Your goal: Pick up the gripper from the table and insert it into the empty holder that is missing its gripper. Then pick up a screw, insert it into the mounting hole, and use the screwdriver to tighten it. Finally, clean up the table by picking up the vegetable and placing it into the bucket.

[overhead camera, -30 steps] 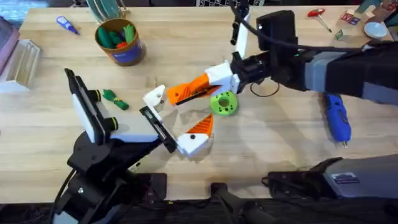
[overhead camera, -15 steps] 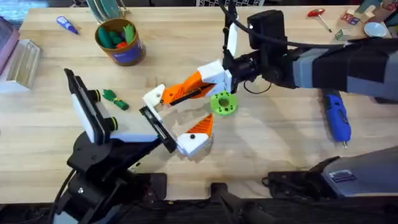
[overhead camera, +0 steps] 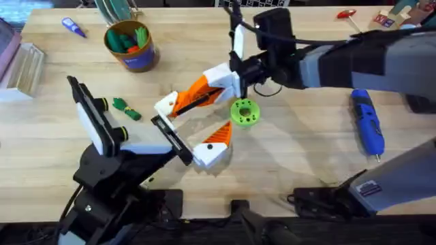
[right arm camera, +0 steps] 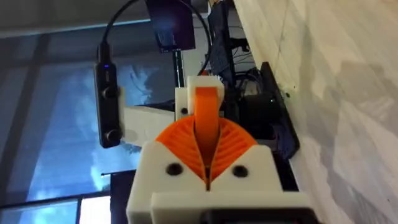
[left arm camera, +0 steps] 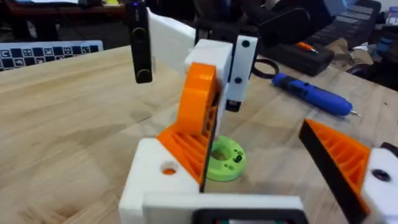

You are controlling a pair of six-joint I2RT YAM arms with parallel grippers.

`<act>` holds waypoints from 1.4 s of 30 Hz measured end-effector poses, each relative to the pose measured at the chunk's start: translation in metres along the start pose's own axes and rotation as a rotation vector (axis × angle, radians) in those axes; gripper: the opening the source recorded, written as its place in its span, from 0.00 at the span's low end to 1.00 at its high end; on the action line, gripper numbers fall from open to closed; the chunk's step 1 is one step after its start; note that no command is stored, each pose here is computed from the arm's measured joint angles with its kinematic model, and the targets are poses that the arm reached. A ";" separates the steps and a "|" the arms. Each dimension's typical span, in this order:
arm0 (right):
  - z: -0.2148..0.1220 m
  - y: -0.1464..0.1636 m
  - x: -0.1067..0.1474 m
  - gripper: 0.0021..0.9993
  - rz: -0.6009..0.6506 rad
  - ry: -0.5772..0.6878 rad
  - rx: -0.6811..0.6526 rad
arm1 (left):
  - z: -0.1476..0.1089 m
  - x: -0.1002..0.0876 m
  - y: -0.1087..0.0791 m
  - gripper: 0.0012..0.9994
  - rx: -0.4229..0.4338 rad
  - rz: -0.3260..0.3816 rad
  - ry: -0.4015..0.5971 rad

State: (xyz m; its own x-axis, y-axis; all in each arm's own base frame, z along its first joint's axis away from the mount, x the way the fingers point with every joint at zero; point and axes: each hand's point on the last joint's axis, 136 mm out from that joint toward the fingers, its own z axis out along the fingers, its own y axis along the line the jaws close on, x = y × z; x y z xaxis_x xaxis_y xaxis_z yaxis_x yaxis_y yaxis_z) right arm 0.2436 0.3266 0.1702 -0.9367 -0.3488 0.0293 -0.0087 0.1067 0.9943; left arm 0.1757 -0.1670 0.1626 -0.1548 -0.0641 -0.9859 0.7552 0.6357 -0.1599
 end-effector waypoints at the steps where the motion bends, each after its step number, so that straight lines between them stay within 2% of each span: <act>1: 0.003 0.000 0.000 0.01 -0.002 0.009 -0.001 | 0.000 0.000 0.000 0.99 -0.002 0.000 -0.001; 14: 0.018 0.001 -0.008 0.01 -0.014 0.054 -0.012 | 0.000 -0.001 0.009 0.99 -0.049 0.000 -0.007; 25: 0.017 0.000 -0.009 0.01 -0.015 0.056 -0.015 | 0.000 -0.001 0.005 0.99 -0.029 -0.001 -0.004; 34: 0.016 0.000 -0.008 0.01 -0.099 0.059 -0.020 | 0.000 0.000 -0.002 0.99 0.018 0.001 0.002; 42: 0.020 -0.002 -0.010 0.01 -0.157 0.046 -0.007 | -0.001 0.000 0.000 0.99 0.008 -0.001 0.001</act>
State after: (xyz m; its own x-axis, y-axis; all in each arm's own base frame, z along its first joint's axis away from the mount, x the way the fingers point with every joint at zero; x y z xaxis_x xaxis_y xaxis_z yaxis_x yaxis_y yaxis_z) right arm 0.2461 0.3485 0.1662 -0.9069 -0.4032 -0.1220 -0.1512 0.0414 0.9876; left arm 0.1753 -0.1666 0.1627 -0.1558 -0.0638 -0.9857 0.7604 0.6292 -0.1609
